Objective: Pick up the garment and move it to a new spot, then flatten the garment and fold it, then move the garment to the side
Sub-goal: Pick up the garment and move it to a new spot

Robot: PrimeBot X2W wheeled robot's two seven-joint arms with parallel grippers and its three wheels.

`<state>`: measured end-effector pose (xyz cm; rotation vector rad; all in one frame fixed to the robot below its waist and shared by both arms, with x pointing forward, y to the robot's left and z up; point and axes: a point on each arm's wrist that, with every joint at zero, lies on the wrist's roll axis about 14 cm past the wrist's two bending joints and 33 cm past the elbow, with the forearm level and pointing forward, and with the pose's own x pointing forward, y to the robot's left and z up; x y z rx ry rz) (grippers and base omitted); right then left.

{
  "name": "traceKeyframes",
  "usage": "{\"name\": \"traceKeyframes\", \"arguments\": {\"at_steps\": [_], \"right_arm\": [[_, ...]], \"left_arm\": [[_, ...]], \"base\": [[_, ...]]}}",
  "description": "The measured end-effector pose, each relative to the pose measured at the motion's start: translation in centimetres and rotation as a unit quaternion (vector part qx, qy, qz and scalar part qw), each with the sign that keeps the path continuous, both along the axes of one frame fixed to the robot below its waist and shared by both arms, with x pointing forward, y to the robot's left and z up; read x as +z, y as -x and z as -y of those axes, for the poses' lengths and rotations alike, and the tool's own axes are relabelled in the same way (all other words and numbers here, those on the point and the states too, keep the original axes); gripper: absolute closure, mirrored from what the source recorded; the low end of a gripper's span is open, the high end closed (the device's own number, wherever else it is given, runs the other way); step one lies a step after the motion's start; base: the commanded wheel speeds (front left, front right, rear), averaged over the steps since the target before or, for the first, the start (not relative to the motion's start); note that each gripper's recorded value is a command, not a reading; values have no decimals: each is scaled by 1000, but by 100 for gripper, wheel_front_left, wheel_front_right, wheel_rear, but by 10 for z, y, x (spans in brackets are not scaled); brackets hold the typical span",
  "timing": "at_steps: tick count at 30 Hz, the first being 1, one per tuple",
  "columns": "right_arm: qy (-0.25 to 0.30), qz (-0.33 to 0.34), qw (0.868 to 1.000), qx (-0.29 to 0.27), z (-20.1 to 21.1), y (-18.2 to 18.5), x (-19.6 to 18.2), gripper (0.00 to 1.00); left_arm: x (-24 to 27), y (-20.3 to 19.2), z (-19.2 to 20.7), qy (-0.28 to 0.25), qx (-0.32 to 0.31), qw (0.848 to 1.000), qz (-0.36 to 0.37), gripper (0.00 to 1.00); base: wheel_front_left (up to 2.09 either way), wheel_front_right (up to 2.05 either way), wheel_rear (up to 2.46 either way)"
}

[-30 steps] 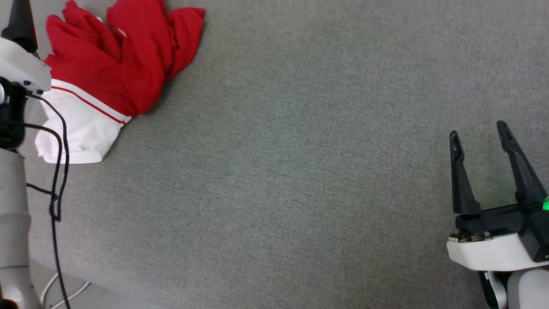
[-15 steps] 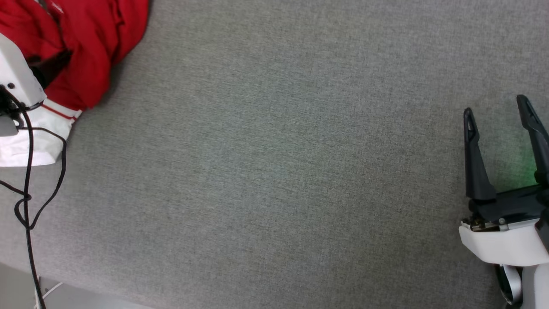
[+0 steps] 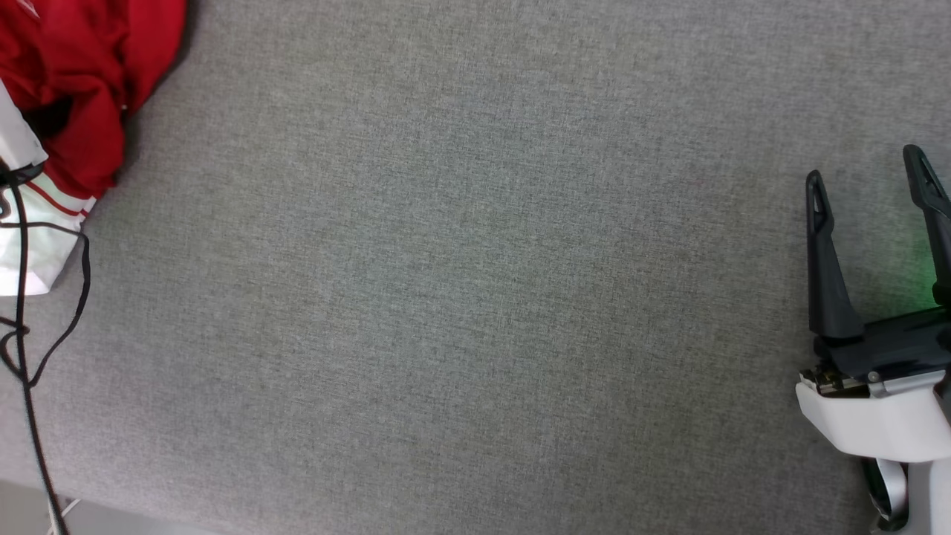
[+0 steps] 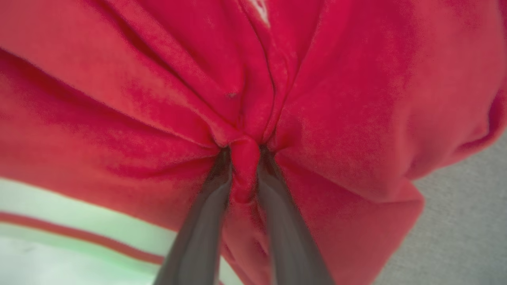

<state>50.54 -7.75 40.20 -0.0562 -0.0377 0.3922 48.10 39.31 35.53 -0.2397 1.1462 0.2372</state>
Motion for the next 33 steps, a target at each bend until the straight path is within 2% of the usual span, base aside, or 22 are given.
{"name": "traceKeyframes", "arguments": {"at_steps": [7,14,19,25,33], "right_arm": [[-5,11,1000,-5,0,2,18,0],[-24,35,999,-4,-6,11,52,0],[-33,53,998,-8,-6,19,76,0],[-35,74,996,-25,7,32,103,0],[-41,85,992,-85,53,53,124,0]], "left_arm": [[37,-14,-2,-25,-26,997,65,100],[131,-43,6,-77,-98,976,179,100],[192,-54,38,-106,-177,949,240,100],[241,-65,104,-121,-282,906,293,100],[257,-75,230,-66,-420,839,339,100]], "base": [[0,0,0],[0,0,0],[0,0,0],[0,0,0],[0,0,0]]}}
